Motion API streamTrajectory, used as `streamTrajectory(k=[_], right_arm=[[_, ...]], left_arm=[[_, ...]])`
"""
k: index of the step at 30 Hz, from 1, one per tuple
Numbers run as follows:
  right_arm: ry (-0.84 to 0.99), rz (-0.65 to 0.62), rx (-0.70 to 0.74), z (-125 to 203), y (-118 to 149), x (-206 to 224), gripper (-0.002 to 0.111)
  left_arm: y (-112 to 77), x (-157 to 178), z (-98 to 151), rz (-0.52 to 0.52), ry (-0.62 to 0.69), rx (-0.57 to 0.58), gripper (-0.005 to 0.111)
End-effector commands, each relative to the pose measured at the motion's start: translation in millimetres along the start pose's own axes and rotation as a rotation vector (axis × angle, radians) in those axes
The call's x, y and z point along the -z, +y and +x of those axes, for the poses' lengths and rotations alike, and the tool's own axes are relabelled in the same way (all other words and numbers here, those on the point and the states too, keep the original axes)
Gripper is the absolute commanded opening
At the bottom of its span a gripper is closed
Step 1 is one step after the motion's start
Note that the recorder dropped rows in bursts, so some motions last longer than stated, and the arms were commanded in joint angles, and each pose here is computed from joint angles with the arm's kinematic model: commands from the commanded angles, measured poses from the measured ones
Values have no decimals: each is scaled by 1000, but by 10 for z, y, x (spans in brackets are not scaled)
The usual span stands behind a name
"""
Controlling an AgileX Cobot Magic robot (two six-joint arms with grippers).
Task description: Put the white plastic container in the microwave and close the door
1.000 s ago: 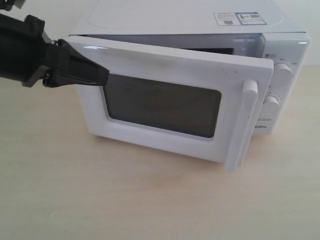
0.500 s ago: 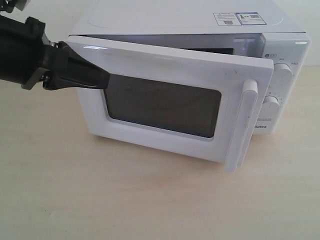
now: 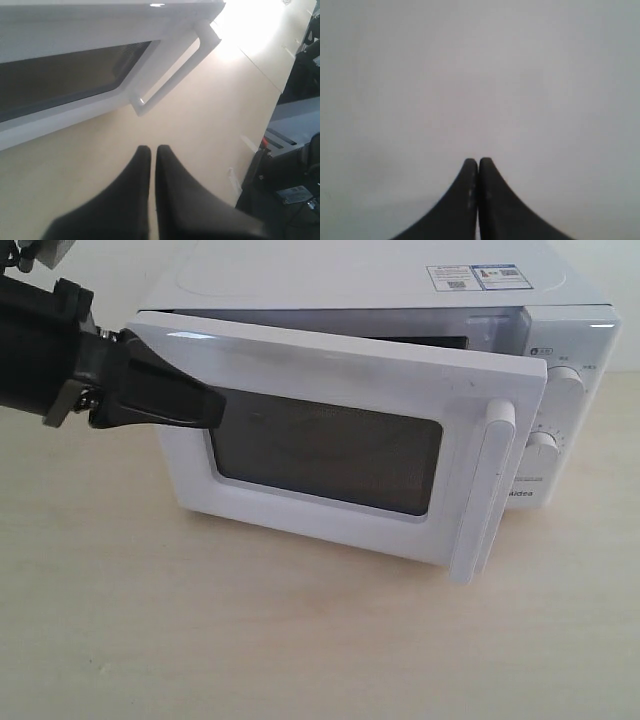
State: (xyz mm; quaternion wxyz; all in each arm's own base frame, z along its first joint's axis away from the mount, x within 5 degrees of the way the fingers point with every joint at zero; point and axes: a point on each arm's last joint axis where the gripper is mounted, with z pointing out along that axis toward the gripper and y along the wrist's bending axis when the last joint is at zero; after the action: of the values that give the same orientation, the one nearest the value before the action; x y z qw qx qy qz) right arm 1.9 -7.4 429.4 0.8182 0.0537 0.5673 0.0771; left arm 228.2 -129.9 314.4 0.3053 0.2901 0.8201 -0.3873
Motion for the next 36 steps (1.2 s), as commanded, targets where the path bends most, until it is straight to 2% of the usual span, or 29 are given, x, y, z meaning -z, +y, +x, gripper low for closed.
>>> streamTrajectory(k=[1, 5, 11, 14, 19, 22, 28, 36], right_arm=[[525, 193, -21, 319, -113, -193, 0], [651, 244, 2, 443, -149, -278, 0], [581, 167, -116, 400, -55, -333, 0], [544, 2, -91, 371, 79, -384, 0], [606, -418, -206, 438, 468, -538, 0], [608, -518, -274, 465, 563, -663, 0], [728, -509, -288, 719, 556, -867, 0], [881, -383, -318, 1402, 409, -1064, 0]], left_arm=[[-23, -6, -26, 21, -14, 18, 4], [-27, -6, -23, 26, -10, 18, 4], [-31, -5, -20, 30, -7, 18, 4], [-29, -6, -22, 28, -9, 18, 4], [-28, -6, -22, 27, -10, 18, 4], [-51, -5, -6, 53, 9, 18, 4], [-62, -4, 2, 64, 17, 18, 4], [-52, -5, -5, 53, 9, 18, 4]])
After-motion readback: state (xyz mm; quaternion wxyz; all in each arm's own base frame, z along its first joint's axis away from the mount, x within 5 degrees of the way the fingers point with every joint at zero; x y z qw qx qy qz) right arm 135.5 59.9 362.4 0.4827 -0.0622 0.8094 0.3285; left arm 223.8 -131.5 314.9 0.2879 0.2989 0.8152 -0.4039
